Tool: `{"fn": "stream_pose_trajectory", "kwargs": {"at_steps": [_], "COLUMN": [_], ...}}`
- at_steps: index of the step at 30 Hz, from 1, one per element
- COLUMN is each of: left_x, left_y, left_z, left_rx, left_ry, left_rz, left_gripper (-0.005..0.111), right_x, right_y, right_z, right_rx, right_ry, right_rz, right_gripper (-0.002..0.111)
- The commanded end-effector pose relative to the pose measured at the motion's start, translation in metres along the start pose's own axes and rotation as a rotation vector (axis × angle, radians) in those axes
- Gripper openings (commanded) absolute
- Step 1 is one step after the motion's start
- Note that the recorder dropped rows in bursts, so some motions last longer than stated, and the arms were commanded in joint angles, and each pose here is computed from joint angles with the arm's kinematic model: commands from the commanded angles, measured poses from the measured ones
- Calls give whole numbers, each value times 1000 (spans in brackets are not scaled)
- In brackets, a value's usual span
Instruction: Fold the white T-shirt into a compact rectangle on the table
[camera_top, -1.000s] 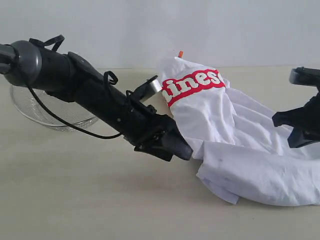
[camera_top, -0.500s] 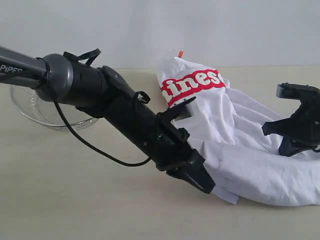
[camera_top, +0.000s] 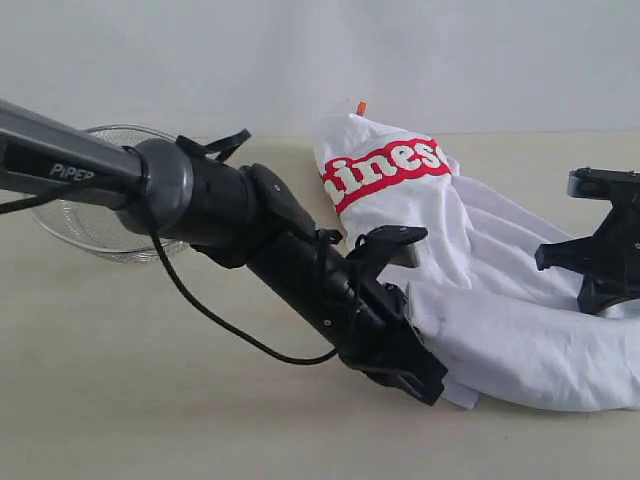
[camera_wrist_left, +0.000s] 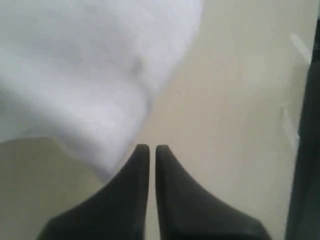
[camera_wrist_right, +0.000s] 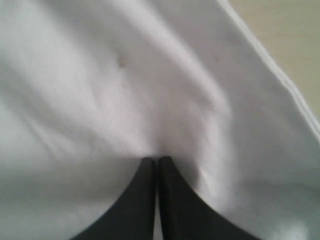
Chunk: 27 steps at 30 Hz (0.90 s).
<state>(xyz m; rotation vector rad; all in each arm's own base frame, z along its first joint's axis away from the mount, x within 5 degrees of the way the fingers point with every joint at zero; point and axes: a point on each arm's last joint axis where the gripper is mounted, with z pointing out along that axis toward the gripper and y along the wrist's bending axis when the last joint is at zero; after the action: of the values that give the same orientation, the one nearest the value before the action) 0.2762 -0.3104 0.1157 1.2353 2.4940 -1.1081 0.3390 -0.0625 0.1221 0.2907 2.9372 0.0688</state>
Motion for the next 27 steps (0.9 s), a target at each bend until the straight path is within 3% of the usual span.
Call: {"fn": "stream_pose_trajectory", "kwargs": {"at_steps": [1,6,16,27], "left_x": [-9,-19,-19,-19], "left_y": [2,8,1,-6], "left_z": [6,11,20,25], "left_rx": [-102,-127,24,18], "left_ry": [-45,-74,17,30], "left_rz": [34,43,-49,-66], "left_gripper": [4,4,4,4], "right_x": [0,0,-1,-2], "right_y": [-1,-1,-1,-1], "right_z": [0,0,0,0], "right_rx": [12,11,11,11], "right_ry": [7,5,1,-10], "right_rz": [-12,-10,-10,-9], "right_gripper": [0,0,0,0]}}
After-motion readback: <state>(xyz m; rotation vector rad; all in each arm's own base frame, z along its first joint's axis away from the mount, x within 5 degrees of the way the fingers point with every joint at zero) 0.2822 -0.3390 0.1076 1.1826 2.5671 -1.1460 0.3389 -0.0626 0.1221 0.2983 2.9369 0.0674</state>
